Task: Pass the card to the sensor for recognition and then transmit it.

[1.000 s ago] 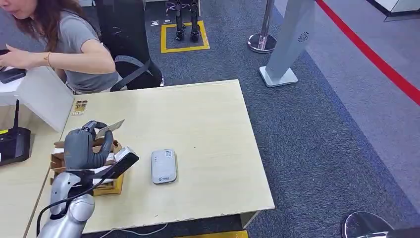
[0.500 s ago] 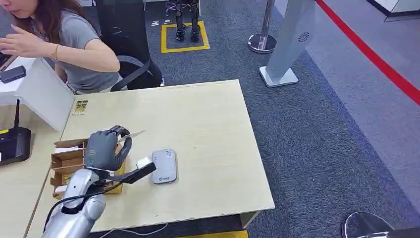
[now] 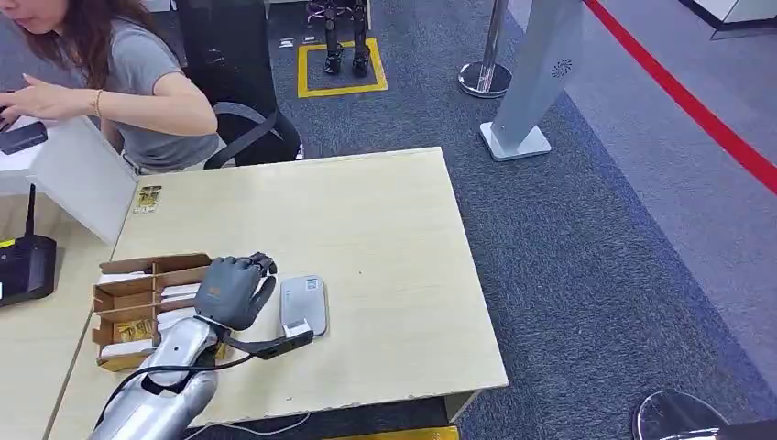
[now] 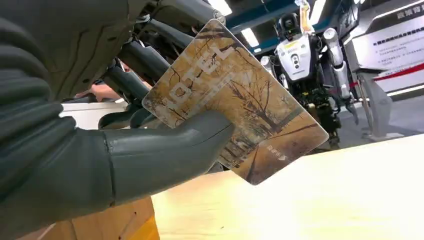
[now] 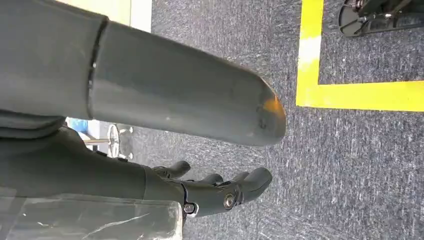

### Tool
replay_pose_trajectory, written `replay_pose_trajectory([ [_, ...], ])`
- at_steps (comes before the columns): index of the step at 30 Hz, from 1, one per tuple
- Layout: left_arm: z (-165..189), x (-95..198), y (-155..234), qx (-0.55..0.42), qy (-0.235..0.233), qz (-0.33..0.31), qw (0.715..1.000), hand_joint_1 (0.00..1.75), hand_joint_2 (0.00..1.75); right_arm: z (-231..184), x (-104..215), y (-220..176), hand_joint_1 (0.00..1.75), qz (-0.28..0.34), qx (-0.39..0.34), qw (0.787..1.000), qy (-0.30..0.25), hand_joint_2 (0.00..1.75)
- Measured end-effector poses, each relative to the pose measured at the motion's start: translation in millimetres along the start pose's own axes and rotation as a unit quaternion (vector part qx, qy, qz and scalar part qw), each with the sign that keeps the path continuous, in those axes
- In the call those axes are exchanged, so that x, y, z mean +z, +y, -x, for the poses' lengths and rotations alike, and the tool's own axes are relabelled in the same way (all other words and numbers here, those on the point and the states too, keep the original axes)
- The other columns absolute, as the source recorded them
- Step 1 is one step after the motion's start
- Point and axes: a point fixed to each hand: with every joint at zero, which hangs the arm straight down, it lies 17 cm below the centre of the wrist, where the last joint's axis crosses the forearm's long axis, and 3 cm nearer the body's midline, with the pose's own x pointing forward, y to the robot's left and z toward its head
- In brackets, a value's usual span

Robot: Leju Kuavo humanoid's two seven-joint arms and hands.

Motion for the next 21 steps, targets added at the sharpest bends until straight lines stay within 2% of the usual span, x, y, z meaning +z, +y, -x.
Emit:
replay_pose_trajectory([
  [21, -10.1, -1.3, -14.3, -0.019, -0.026, 0.031, 0.999, 1.75, 1.75, -1.2, 0.0, -0.4, 0.00, 0.002, 0.011, 1.000, -0.003, 0.00],
])
